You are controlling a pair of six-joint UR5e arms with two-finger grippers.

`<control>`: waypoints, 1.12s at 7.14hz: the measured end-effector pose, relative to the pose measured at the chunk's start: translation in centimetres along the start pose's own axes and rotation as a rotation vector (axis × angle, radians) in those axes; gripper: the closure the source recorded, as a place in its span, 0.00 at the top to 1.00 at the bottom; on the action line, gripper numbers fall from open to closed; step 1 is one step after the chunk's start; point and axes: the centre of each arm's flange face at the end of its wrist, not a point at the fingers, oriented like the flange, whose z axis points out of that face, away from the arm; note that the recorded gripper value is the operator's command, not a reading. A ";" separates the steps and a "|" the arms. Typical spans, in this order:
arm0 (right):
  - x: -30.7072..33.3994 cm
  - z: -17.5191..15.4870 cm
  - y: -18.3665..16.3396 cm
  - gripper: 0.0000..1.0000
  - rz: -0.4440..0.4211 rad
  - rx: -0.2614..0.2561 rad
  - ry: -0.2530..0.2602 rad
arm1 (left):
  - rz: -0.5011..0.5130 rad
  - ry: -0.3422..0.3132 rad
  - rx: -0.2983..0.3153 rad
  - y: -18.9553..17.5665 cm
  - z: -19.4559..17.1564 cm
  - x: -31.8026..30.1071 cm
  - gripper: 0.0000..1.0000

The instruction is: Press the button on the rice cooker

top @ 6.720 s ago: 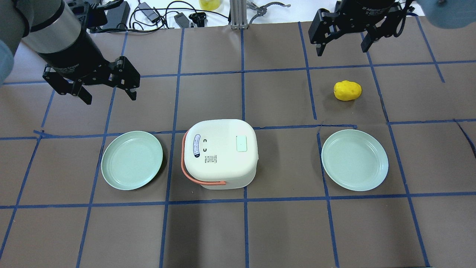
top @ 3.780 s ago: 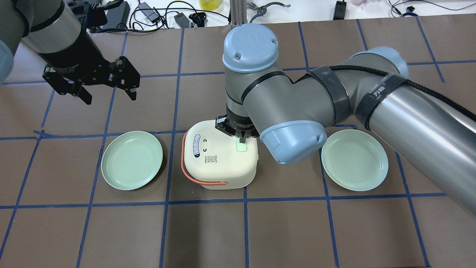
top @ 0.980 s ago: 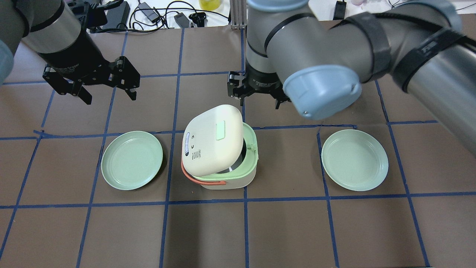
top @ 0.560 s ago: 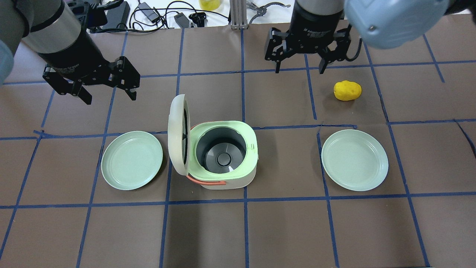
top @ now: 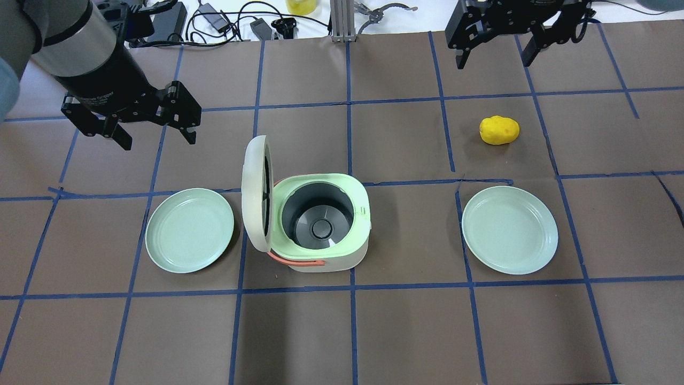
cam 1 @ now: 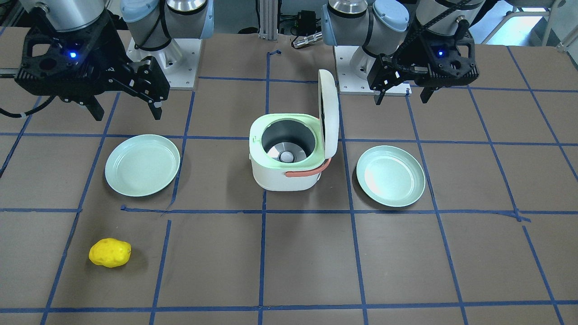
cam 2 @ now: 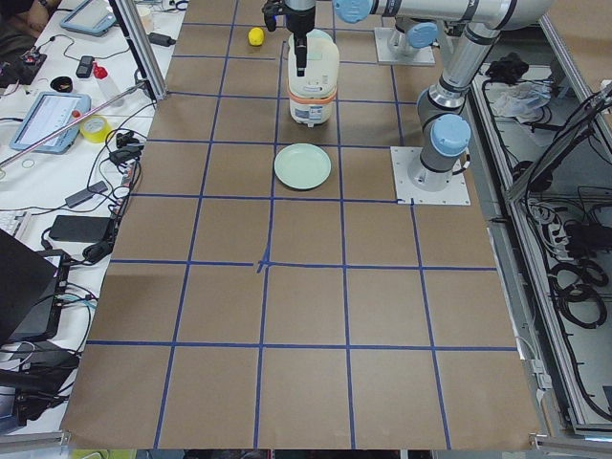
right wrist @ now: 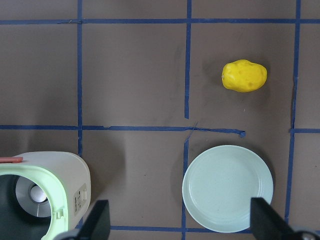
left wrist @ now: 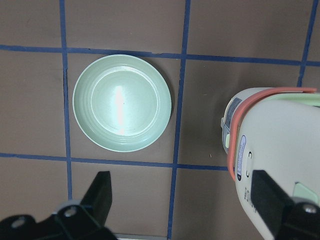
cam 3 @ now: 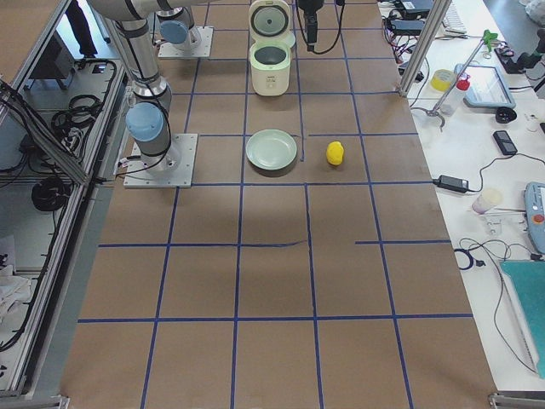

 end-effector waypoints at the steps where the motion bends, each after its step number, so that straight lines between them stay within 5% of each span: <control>1: 0.3 -0.1 0.0 1.00 -0.004 -0.001 0.001 | 0.000 0.000 0.000 0.0 0.0 0.0 1.00; 8: 0.6 0.0 0.2 1.00 -0.009 -0.014 0.012 | -0.001 0.000 0.000 0.0 0.0 0.0 1.00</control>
